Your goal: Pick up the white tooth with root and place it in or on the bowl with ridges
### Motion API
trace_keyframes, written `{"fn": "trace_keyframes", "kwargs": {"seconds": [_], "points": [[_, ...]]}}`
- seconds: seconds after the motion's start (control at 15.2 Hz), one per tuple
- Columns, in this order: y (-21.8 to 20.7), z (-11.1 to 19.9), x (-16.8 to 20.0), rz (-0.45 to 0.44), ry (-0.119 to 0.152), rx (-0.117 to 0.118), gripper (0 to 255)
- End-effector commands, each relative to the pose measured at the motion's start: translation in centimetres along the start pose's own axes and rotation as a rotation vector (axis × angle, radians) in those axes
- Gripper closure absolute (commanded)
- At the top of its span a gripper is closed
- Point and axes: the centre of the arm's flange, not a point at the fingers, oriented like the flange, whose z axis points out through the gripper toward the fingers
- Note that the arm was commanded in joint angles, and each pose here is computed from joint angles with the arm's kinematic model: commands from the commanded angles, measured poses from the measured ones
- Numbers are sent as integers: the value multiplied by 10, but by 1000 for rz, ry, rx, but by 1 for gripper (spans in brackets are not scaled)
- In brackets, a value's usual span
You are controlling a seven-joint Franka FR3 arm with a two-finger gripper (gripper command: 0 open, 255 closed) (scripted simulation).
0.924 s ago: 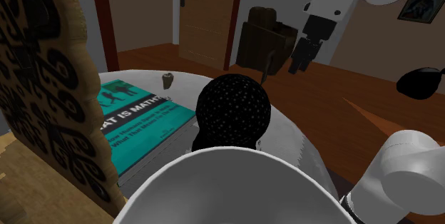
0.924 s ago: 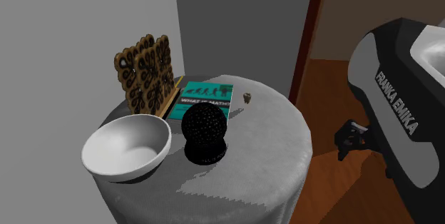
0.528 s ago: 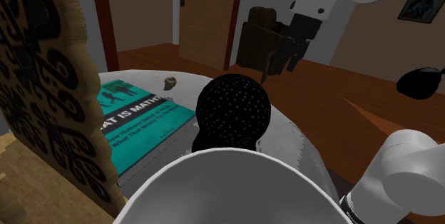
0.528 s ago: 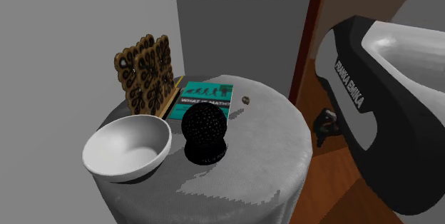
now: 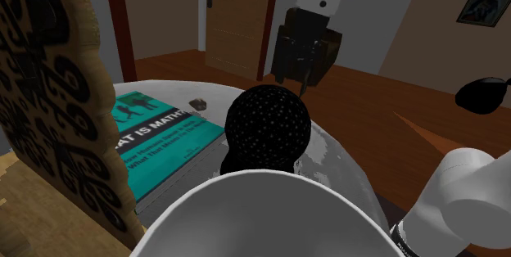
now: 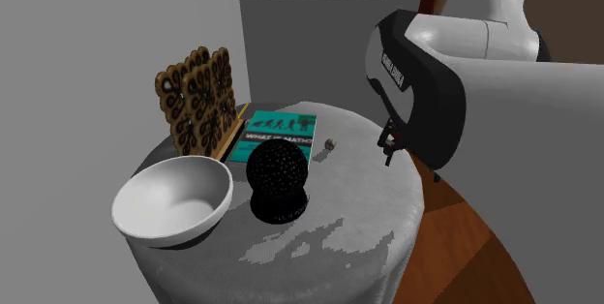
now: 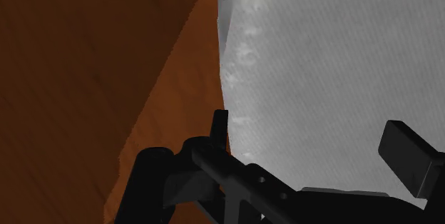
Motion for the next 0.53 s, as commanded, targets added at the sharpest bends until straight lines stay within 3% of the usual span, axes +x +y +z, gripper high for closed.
{"fn": "trace_keyframes", "kwargs": {"seconds": [0.0,0.46], "points": [[-25,6,11,7,-1,-2,0],[-105,19,59,27,-3,-14,0]]}}
